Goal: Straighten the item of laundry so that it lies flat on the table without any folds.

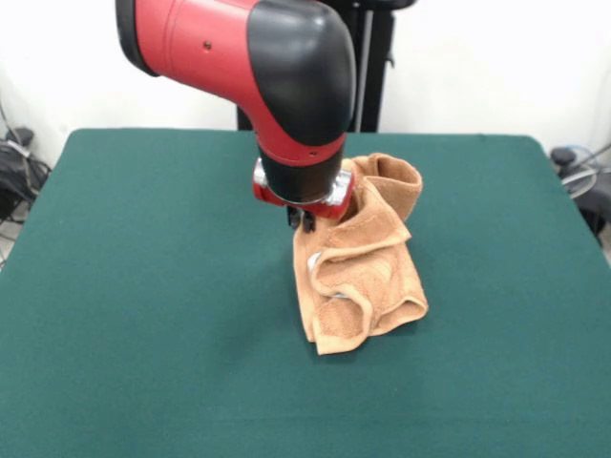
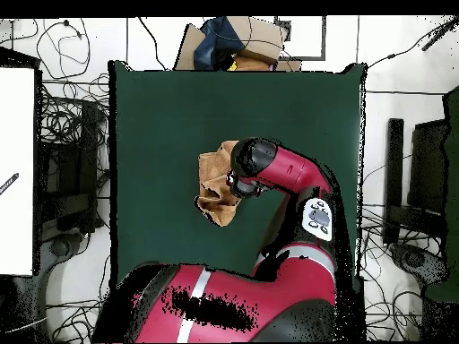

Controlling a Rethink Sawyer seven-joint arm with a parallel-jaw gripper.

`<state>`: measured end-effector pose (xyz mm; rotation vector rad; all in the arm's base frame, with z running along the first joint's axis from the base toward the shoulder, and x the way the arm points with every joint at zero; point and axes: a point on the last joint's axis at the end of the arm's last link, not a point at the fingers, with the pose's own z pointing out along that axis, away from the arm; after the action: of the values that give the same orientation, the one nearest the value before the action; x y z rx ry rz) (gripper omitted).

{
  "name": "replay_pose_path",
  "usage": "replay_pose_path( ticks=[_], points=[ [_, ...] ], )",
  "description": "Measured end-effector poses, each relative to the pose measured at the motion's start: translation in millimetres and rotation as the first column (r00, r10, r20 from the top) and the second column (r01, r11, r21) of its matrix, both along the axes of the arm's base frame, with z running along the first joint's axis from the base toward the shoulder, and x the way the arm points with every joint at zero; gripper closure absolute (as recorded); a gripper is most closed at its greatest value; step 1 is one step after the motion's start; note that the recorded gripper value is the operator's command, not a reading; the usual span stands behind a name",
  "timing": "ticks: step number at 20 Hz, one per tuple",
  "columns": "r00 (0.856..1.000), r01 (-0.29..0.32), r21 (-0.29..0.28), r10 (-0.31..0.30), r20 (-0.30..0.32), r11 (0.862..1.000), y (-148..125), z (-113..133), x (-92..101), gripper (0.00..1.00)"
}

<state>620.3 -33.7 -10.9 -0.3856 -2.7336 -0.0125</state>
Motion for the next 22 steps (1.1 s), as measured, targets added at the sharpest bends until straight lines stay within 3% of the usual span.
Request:
replay_pose_path(
  ticks=[22],
  points=[
    [1.0,0.018,0.016,-0.019,0.014,1.0,-5.7,-0.5,1.2,1.0]
  ],
)
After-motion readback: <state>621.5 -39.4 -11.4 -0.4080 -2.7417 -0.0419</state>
